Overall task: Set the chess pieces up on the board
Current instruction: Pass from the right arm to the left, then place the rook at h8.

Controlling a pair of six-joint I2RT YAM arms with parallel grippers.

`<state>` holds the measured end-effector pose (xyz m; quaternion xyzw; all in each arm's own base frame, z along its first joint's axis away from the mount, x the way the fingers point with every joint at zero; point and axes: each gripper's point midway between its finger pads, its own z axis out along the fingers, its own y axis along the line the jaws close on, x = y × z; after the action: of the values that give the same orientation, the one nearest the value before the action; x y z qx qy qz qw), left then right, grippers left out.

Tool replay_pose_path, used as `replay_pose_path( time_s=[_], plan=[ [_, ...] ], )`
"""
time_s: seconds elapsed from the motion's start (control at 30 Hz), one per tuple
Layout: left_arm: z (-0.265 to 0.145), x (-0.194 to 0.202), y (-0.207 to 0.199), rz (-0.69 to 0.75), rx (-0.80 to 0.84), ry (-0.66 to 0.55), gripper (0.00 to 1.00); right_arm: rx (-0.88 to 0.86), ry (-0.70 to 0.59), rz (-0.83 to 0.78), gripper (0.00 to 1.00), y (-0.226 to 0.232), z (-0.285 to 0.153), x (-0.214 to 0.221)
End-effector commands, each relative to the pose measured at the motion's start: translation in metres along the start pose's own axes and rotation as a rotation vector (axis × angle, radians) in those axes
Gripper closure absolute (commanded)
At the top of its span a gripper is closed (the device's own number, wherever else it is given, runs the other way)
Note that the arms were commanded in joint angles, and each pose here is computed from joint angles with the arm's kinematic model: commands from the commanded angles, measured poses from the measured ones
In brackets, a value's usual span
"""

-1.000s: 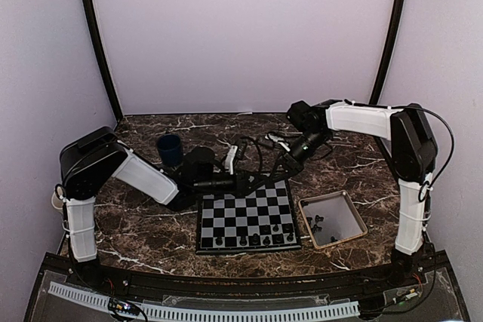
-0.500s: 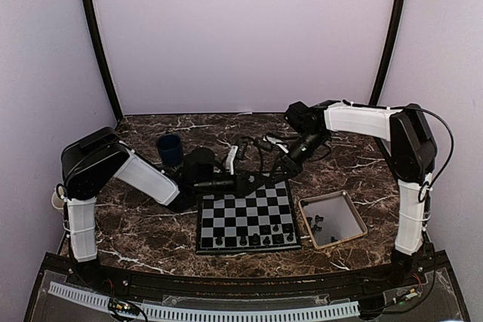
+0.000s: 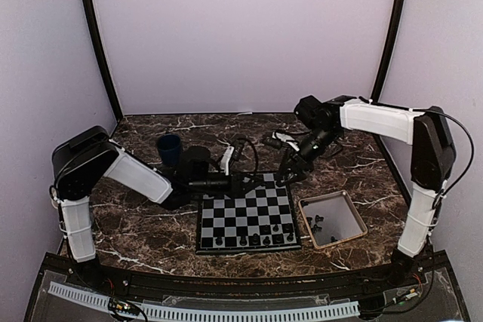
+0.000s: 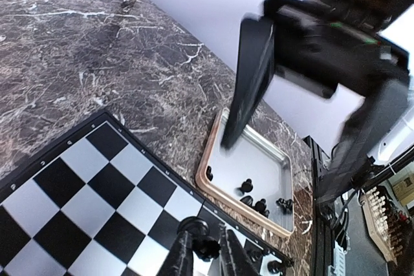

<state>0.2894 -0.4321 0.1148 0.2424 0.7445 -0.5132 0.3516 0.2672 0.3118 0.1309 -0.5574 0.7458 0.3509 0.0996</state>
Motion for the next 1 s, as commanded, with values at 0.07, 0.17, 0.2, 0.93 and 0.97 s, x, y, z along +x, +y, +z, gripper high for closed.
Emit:
replay_pose_path(
  time_s=[0.07, 0.17, 0.2, 0.93, 0.97],
  plan=[
    [-0.032, -0.009, -0.021, 0.124, -0.047, 0.109, 0.83, 0.184, -0.128, -0.042, 0.02, -0.006, -0.054, -0.007],
    [-0.053, 0.001, -0.022, 0.153, -0.108, 0.207, 0.83, 0.383, -0.232, 0.006, 0.02, -0.038, -0.088, -0.011],
    [-0.061, 0.003, -0.022, 0.165, -0.134, 0.236, 0.83, 0.507, -0.273, 0.024, 0.02, -0.052, -0.106, -0.013],
    [-0.178, 0.105, -0.025, 0.156, -0.332, 0.729, 0.83, 0.728, -0.361, 0.079, 0.02, -0.077, -0.143, 0.034],
    [-0.178, 0.109, -0.024, 0.162, -0.336, 0.740, 0.83, 0.720, -0.359, 0.069, 0.02, -0.076, -0.141, 0.035]
  ],
)
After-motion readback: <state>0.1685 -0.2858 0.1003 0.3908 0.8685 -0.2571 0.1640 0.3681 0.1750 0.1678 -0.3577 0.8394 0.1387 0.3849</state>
